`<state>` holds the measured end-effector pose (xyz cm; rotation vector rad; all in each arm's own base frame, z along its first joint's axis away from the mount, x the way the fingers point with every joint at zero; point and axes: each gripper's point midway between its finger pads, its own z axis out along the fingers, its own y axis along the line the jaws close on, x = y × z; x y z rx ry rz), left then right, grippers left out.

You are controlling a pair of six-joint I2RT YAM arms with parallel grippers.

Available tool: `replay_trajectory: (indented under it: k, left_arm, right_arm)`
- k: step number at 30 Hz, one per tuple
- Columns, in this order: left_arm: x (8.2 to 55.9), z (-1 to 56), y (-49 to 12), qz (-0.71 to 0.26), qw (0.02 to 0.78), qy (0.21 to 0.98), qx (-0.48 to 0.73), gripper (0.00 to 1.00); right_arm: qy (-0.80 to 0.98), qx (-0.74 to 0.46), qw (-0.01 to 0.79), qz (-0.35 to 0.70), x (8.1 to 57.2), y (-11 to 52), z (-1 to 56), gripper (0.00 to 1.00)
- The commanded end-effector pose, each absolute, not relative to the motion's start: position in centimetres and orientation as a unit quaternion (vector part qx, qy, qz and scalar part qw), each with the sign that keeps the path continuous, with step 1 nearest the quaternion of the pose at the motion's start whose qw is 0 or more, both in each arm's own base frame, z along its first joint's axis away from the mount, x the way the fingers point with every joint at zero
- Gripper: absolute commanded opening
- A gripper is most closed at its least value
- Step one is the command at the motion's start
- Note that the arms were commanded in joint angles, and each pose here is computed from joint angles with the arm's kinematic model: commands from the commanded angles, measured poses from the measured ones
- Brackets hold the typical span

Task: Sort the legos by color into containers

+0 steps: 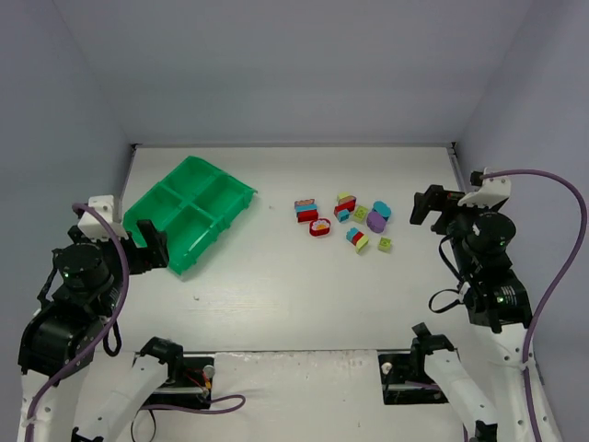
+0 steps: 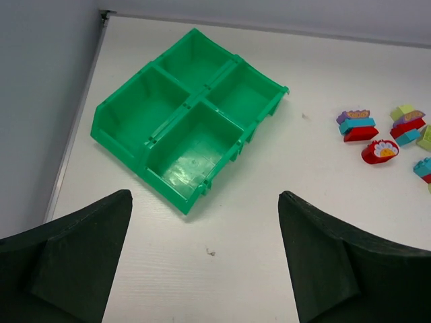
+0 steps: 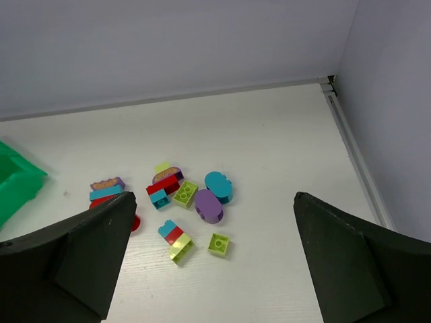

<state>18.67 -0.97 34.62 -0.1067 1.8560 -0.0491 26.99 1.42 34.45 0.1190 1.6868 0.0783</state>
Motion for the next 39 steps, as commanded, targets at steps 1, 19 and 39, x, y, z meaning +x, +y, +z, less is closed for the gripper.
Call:
replay_trajectory:
  k: [1,19,39]
  left_arm:
    - [20.2,34.4,-2.6,-0.034,0.577,0.816,-0.011,0.82]
    - [30.3,25.9,-19.0,-0.151,0.412,0.892,0.104,0.81]
    - [39.3,14.9,-35.2,-0.105,0.332,0.935,-0.063,0.89]
  right_arm:
    - [0.729,0.086,0.679,0.035,28.1,1.0,35.4,1.00]
    - [0.782,0.151,0.603,0.047,30.8,1.2,30.0,1.00]
    - [0.802,0.186,0.566,0.048,31.0,1.2,26.9,1.00]
